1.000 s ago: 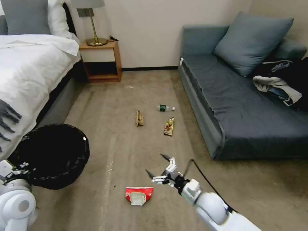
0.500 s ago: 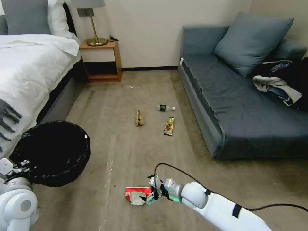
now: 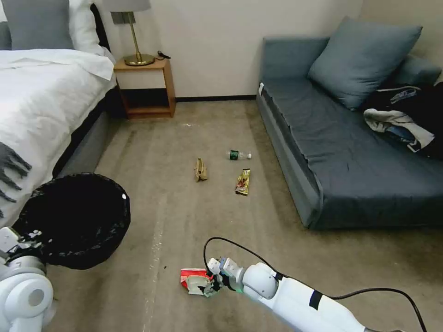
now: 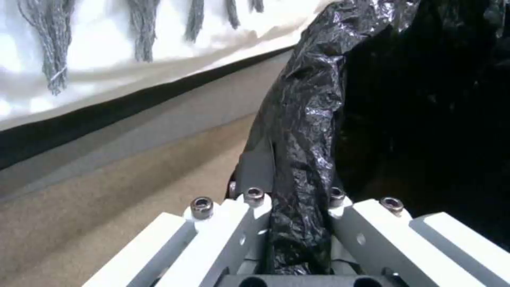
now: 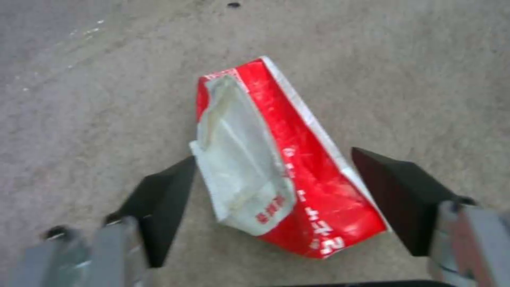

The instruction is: Pick up the trash bin, then pick up the garbage on the floor and place it into the trash bin.

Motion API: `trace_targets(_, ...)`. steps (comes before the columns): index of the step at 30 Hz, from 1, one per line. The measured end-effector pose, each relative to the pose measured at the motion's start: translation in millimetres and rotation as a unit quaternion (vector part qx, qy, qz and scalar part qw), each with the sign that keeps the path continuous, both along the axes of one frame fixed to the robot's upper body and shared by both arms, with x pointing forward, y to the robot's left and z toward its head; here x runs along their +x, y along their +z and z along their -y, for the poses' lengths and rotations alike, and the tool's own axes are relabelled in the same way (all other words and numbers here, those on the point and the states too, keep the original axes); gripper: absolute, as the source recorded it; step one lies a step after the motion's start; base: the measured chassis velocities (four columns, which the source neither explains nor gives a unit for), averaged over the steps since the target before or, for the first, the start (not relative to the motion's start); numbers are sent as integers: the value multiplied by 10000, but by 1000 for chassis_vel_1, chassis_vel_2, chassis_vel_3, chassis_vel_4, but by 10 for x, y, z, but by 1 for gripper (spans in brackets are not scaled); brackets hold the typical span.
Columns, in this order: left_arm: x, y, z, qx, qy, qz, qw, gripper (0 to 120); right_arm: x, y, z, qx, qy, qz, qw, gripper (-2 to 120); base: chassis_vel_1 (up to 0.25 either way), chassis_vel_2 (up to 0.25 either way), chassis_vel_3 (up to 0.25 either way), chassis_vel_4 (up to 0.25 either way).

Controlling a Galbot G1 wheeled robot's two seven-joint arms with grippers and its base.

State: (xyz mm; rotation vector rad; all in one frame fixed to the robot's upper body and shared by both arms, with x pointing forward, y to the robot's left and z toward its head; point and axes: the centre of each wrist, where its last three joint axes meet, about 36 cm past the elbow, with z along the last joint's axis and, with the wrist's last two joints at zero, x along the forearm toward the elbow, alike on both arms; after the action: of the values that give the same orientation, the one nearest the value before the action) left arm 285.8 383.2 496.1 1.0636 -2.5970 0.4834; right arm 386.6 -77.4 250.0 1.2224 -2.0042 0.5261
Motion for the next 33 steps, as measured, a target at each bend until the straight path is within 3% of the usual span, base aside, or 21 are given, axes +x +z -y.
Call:
trace_targets(3, -8, -6, -1, -29, -2, -4, 10000, 4, -31, -21, -23, 32, -70, -72, 9999, 61, 0, 0, 0, 0)
trace_targets(9, -13, -1, 2, -34, -6, 5, 10000, 4, -43, -30, -21, 69, -160, -109, 9998, 45, 0, 0, 0, 0)
trace_targets(12, -7, 5, 1, -31, -11, 17, 10000, 4, -63, -29, -22, 66, -291, -9, 9996, 30, 0, 0, 0, 0)
trace_targets(14, -4, 10, 0, -36, -15, 28, 10000, 4, -71, -31, -29, 37, -348, 12, 9994, 27, 0, 0, 0, 0)
trace_targets(17, -10, 27, -11, -124, -35, 72, 9999, 4, -118, -56, -44, -19, -390, -67, 9992, 10, 0, 0, 0, 0)
trace_targets(21, -14, 28, -16, -141, -32, 76, 9999, 4, -150, -67, -33, -24, -306, -169, 9994, 0, 0, 0, 0, 0)
trace_targets(27, -16, 23, -11, -157, -31, 74, 9998, 4, -147, -72, -10, 25, -365, -127, 9993, 0, 0, 0, 0, 0)
trace_targets(30, -13, 17, -2, -165, -44, 64, 9998, 4, -76, -2, 30, 268, -546, 205, 9979, 0, 0, 0, 0, 0)
trace_targets(33, -6, -15, 15, -198, -93, 2, 9998, 4, 155, 259, 145, 1003, -897, 1000, 9858, 0, 0, 0, 0, 0)
